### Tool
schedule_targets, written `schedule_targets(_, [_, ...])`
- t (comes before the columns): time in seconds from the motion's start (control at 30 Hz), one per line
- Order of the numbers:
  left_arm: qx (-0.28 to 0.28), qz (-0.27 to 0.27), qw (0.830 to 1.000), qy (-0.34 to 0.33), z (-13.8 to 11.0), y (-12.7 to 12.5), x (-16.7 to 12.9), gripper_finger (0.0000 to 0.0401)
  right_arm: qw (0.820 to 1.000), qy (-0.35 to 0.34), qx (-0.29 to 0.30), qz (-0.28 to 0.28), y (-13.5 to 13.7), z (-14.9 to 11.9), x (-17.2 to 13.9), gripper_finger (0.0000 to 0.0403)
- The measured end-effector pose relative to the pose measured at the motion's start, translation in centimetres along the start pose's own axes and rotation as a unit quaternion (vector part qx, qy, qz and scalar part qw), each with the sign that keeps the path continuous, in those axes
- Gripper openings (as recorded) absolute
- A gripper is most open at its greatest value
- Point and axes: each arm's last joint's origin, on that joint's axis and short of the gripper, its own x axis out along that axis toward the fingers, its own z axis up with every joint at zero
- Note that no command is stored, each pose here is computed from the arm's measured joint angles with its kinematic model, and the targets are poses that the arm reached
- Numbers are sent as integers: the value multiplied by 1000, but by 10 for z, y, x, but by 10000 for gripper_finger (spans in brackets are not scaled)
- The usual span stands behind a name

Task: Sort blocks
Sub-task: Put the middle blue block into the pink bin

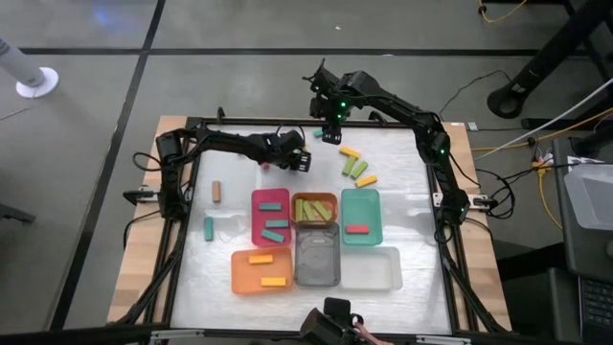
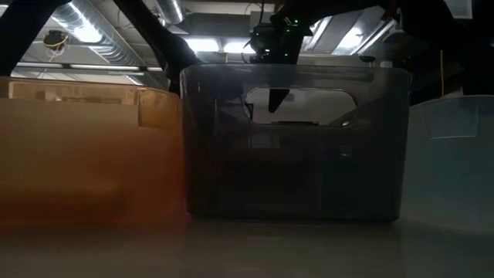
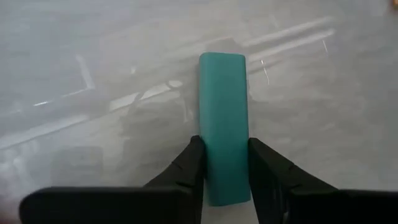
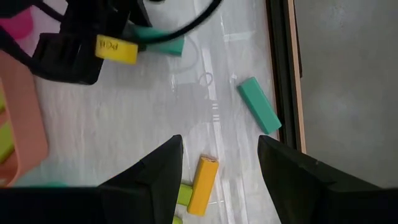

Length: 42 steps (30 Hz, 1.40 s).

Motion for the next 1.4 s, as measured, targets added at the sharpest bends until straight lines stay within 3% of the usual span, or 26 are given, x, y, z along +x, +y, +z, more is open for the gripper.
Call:
schedule_targets(0.27, [67,-111,991,-16,32,-8,-45,83,999,-11,3,38,3,0,0,209])
schedule_targets(0.47, [134,-205,970,10,39,-5,-94,89,999,5,8,47,4,-4,0,209])
schedule_targets(0.67, [197,-245,945,85,18,1,-139,89,999,13,10,42,1,-6,-1,209])
schedule_targets(0.87, [260,-244,922,151,-15,-3,-167,95,998,27,31,50,-6,-13,14,209])
schedule_targets(1.17, [350,-238,879,220,-63,-18,-178,102,993,84,51,67,-7,-36,63,209])
schedule_targets(1.4, [381,-231,869,215,-78,-26,-182,114,991,108,70,29,-5,-51,98,209])
